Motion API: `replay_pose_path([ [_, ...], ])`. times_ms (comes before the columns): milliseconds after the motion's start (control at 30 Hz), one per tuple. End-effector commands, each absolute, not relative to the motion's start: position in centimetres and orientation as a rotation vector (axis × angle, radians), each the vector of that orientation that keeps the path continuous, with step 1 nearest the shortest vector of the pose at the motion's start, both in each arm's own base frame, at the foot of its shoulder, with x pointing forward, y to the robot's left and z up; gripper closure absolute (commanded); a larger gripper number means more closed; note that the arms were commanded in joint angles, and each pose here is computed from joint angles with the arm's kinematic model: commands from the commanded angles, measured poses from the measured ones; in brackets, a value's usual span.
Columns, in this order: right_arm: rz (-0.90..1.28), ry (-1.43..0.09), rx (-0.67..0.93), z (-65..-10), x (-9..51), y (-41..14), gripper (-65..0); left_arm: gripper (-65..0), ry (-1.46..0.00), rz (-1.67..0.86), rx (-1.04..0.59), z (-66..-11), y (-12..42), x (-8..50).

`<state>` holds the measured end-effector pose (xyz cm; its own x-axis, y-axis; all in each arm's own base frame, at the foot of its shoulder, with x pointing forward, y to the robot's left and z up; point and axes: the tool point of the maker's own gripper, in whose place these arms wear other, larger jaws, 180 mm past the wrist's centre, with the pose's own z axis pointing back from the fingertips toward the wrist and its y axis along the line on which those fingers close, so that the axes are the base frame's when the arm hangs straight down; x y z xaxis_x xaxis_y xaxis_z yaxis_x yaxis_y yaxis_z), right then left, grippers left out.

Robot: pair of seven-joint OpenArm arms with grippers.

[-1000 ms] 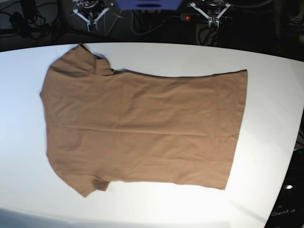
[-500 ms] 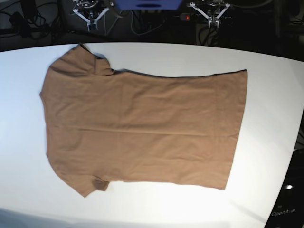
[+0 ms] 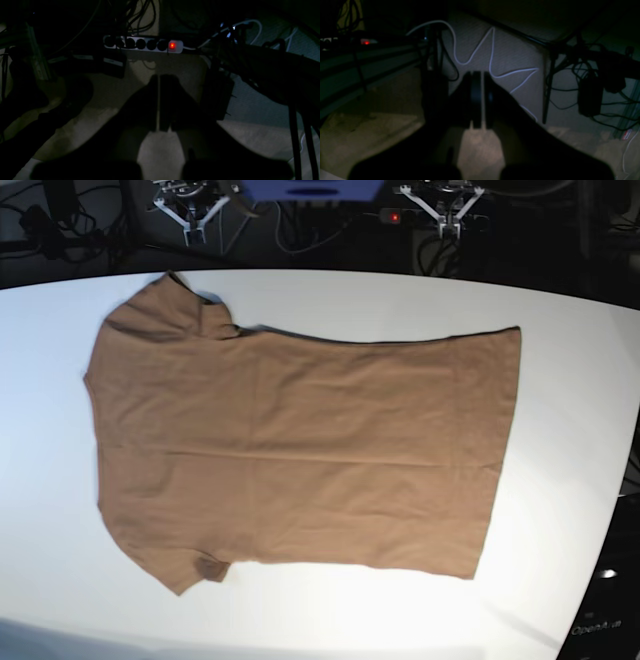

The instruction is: Fold the T-shirt properly

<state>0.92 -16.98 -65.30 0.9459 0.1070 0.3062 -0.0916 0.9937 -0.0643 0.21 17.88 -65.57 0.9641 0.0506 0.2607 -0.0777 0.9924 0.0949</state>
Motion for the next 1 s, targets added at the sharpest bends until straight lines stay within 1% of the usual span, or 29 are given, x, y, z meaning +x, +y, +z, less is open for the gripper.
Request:
replay_pose_path([
  [0, 0.103, -0.318, -0.057, -65.2, 0.9, -17.3, -0.1, -1.1, -0.262, 0.061, 0.115, -65.5, 18.2, -0.1],
  [267, 0.105, -0.344, -0.058, -65.1, 0.9, -17.3, 0.0, -1.1, -0.268, 0.068, 0.118, -65.4, 18.3, -0.5],
  [400, 0.115, -0.488, -0.049, -63.6, 0.2, -17.2, 0.0, -1.1, -0.416, 0.051, 0.126, -64.0, 18.5, -1.4],
  [500, 0.122, -0.556, -0.044, -62.6, -0.6, -17.1, 0.0, -1.1, -0.54, 0.04, 0.13, -62.7, 18.5, -0.8],
  [600, 0.131, -0.604, -0.045, -61.6, -1.9, -17.6, 0.0, -1.1, -0.586, 0.031, 0.137, -61.7, 18.7, -2.2],
  [900, 0.155, -0.888, -0.013, -55.4, -5.8, -17.4, 0.0, -1.1, -0.797, -0.006, 0.149, -57.3, 18.7, -5.4],
  [967, 0.157, -0.885, -0.011, -55.0, -6.6, -17.4, -0.1, -1.1, -0.857, -0.016, 0.151, -55.9, 18.6, -6.0],
])
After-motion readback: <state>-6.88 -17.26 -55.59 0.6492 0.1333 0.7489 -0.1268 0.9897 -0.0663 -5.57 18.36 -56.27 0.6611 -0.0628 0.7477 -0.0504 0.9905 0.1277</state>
